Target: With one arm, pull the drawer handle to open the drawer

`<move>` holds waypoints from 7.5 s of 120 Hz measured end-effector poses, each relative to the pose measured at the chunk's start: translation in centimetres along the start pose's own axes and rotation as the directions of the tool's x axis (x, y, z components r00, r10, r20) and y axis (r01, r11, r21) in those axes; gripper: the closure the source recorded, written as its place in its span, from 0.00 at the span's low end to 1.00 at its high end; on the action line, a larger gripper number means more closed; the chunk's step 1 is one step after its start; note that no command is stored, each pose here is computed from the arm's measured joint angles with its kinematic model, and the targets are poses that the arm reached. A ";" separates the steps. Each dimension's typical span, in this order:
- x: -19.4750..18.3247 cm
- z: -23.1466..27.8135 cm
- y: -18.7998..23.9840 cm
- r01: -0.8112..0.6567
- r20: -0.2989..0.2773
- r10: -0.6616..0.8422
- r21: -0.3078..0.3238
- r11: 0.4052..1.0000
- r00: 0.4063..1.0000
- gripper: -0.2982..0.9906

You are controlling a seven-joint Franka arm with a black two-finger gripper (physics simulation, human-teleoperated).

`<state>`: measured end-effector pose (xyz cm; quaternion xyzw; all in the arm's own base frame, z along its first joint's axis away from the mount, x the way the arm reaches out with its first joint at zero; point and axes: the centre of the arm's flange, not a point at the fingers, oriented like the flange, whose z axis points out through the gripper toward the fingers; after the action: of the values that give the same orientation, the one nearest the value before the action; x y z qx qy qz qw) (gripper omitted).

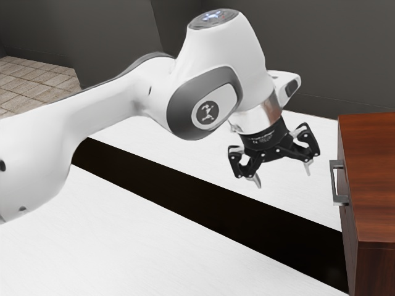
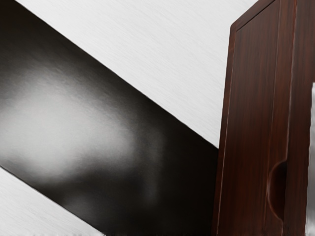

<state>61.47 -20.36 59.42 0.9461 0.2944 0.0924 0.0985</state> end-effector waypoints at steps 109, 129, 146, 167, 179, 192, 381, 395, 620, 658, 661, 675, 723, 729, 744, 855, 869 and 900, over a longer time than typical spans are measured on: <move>-2.0 2.6 1.7 -0.029 0.006 0.030 -0.109 0.994 1.000 0.25; -1.5 2.9 1.5 -0.040 -0.002 0.040 -0.114 0.993 0.999 0.25; -0.8 3.7 1.5 -0.048 -0.007 0.048 -0.115 0.992 0.999 0.25; 0.0 4.2 1.7 -0.065 -0.017 0.064 -0.124 0.990 0.998 0.25; 0.1 4.3 1.8 -0.076 -0.021 0.074 -0.126 0.989 0.997 0.25; 0.2 4.3 1.8 -0.087 -0.024 0.084 -0.127 0.988 0.996 0.30; 0.2 3.3 -2.4 -0.103 -0.074 0.096 -0.093 0.990 0.993 0.60; 0.3 3.4 -2.9 -0.098 -0.074 0.092 -0.087 0.991 0.993 0.60; -0.9 1.6 -7.6 -0.094 -0.125 0.088 -0.047 0.994 0.988 0.56; -0.2 1.4 -9.5 -0.068 -0.134 0.063 -0.031 0.997 0.989 0.55; -0.1 1.3 -9.8 -0.063 -0.137 0.059 -0.030 0.998 0.989 0.55; 0.6 1.0 -11.0 -0.043 -0.146 0.038 -0.026 0.999 0.989 0.55; 0.4 1.0 -11.9 -0.034 -0.149 0.031 -0.021 0.999 0.988 0.55; 0.4 0.9 -12.0 -0.033 -0.150 0.030 -0.021 0.999 0.988 0.55; 0.2 0.8 -12.2 -0.032 -0.152 0.029 -0.021 0.999 0.988 0.55; 0.8 -14.4 -10.9 0.007 -0.310 -0.043 -0.117 0.993 0.950 0.46; 2.7 -21.1 -15.7 0.277 -0.239 -0.290 -0.085 0.957 0.927 0.37; 4.9 -15.9 -23.5 0.614 -0.168 -0.591 0.178 0.769 0.789 0.27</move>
<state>49.07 3.53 69.69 0.8004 0.5954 0.0706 0.0007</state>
